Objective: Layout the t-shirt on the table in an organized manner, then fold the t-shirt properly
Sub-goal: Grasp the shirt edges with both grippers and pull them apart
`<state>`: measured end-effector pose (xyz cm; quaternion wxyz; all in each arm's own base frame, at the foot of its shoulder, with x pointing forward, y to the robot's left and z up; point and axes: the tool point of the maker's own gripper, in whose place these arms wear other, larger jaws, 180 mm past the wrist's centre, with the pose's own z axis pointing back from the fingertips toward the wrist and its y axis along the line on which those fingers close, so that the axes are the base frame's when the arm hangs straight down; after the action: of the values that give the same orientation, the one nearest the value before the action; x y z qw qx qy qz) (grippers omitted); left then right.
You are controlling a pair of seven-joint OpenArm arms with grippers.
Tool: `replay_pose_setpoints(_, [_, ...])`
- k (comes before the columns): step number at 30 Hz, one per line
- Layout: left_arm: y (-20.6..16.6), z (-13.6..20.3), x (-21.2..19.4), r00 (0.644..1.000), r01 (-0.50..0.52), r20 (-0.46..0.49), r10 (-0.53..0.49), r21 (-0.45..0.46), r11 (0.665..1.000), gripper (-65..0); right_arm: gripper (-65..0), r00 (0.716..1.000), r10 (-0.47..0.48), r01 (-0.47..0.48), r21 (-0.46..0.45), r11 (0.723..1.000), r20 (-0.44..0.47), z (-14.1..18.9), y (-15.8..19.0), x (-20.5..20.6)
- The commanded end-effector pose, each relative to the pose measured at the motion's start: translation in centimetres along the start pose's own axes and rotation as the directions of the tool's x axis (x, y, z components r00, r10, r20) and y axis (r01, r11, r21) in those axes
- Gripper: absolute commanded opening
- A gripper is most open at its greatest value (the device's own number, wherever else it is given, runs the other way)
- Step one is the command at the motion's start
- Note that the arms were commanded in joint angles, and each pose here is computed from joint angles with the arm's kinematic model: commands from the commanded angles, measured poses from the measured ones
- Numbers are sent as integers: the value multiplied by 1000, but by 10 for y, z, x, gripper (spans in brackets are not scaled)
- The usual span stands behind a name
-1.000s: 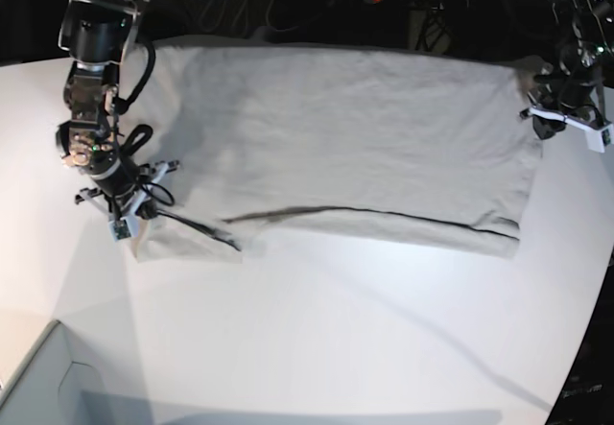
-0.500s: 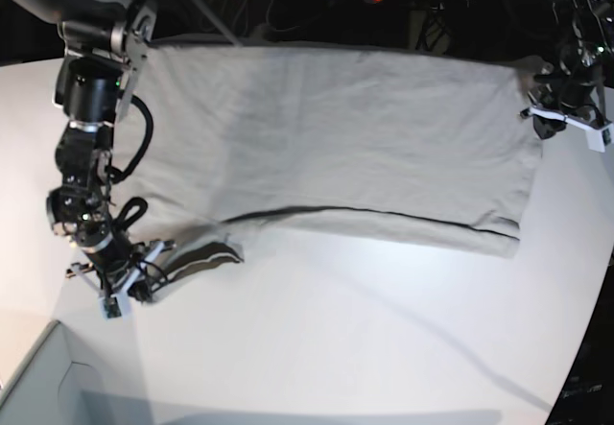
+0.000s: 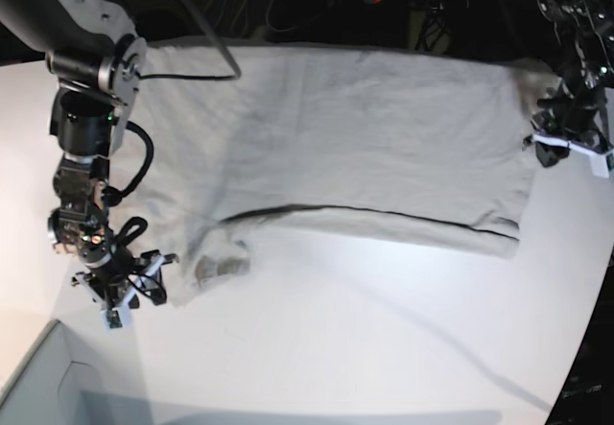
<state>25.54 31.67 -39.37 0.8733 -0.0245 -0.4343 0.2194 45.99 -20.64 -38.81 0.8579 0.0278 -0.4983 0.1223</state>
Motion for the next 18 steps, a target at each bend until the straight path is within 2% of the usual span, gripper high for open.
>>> replay_pose_setpoints(1, [-3,-1,26,997,13,70,-13,-8,1000,-511,-348,998,20,-18,-21,1000,62,6,-13,20])
replay_pose_setpoints(5, [-22,-24,62,990,-43,134,49,-50,998,-511,-348,996,70,-67,-50,996,61,28,-12,3])
replay_pose_setpoints(8, [-37,-57,66,986,-126,103,134,-81,989,-502,-348,992,109,-105,-69,992,62,46,-11,-6])
replay_pose_setpoints(10, [-47,-77,62,981,-179,60,185,-98,979,-451,-348,990,128,-124,-73,990,51,57,-8,-17])
replay_pose_setpoints(15, [-64,-114,50,957,-288,-32,287,-120,950,-265,-348,988,151,-150,-69,986,9,79,0,-46])
replay_pose_setpoints(18, [-74,-127,50,944,-330,-60,325,-128,935,-257,-348,989,149,-150,-60,987,-16,84,4,-60])
